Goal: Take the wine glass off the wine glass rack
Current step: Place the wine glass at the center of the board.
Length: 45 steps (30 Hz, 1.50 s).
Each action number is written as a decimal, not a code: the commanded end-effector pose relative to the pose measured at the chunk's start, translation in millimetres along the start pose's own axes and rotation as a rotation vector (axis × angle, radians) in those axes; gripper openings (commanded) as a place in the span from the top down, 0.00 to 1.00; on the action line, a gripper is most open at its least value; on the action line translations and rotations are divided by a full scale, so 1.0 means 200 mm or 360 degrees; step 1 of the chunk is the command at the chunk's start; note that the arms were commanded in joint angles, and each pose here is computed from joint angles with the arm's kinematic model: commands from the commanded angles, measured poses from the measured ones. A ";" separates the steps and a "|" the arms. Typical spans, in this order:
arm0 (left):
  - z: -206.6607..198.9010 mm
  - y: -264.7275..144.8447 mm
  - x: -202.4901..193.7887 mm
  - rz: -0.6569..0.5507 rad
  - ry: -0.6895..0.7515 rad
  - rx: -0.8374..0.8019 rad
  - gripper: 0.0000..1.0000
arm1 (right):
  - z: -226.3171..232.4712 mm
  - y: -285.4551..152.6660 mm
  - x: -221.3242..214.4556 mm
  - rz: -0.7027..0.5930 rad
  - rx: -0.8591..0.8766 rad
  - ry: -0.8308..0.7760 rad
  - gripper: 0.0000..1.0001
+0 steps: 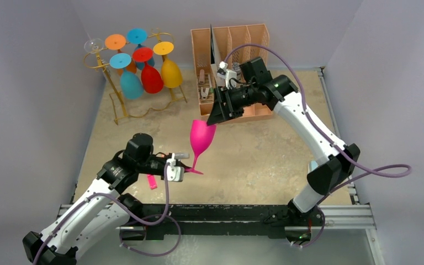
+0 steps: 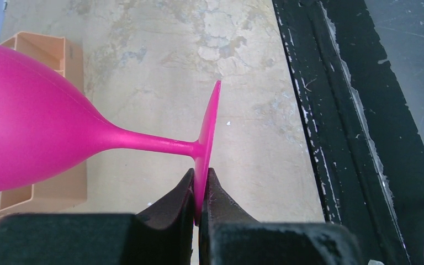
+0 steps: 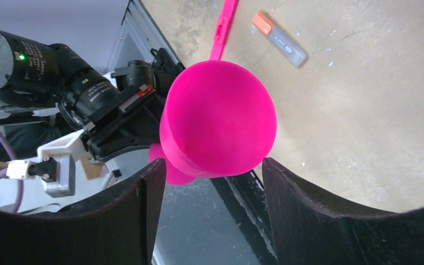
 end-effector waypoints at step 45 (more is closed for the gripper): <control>0.00 0.00 0.00 -0.0014 0.0102 0.0017 1.00 | 0.19 0.11 -0.25 0.0455 0.0461 0.0068 1.00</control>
Point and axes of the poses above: each gripper's point midway between its finger pads, its own y axis out along the fingers, its own z axis along the line the jaws close on, x = y × z, the point moved 7 cm from there along -y, back along the fingers, and after that the axes turned 12 degrees about y, right-handed, at the moved point
